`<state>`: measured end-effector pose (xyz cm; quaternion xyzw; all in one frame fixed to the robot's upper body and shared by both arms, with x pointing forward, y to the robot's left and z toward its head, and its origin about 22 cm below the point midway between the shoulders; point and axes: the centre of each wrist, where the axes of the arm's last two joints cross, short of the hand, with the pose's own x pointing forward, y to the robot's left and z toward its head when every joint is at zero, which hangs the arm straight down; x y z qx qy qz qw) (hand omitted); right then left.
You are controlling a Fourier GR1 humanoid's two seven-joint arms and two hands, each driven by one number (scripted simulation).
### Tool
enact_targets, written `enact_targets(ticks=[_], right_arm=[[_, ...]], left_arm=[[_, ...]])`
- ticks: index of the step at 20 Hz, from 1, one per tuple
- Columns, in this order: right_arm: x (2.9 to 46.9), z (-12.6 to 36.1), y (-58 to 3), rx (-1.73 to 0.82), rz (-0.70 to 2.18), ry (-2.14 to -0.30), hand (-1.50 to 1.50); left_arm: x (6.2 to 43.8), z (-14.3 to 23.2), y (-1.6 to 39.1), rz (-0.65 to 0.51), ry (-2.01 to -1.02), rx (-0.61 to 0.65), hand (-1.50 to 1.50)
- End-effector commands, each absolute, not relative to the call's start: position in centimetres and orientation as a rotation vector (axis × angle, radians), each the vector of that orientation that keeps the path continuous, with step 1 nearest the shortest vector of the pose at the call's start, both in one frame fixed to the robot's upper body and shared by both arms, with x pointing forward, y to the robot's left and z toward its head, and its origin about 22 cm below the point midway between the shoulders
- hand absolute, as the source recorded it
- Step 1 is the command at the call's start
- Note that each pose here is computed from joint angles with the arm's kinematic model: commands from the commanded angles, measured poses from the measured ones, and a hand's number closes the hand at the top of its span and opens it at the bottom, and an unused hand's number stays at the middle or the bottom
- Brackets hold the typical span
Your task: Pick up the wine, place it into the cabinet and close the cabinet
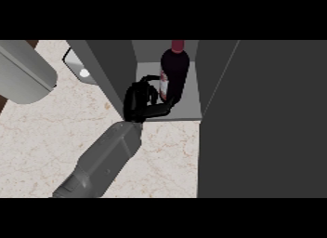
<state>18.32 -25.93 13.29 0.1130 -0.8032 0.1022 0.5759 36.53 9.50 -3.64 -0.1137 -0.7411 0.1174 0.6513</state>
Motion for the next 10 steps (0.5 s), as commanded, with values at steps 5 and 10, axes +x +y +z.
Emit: enact_targets(ticks=[5,10], right_arm=[[17.3,14.0,-25.4,0.273,0.269,-1.888,-1.50],[19.9,14.6,-25.7,0.271,0.244,-1.888,-1.50]], left_arm=[[38.5,-2.1,9.4,0.301,-1.696,-0.240,1.50],[39.4,-1.6,9.6,0.253,-1.649,-0.180,1.50]])
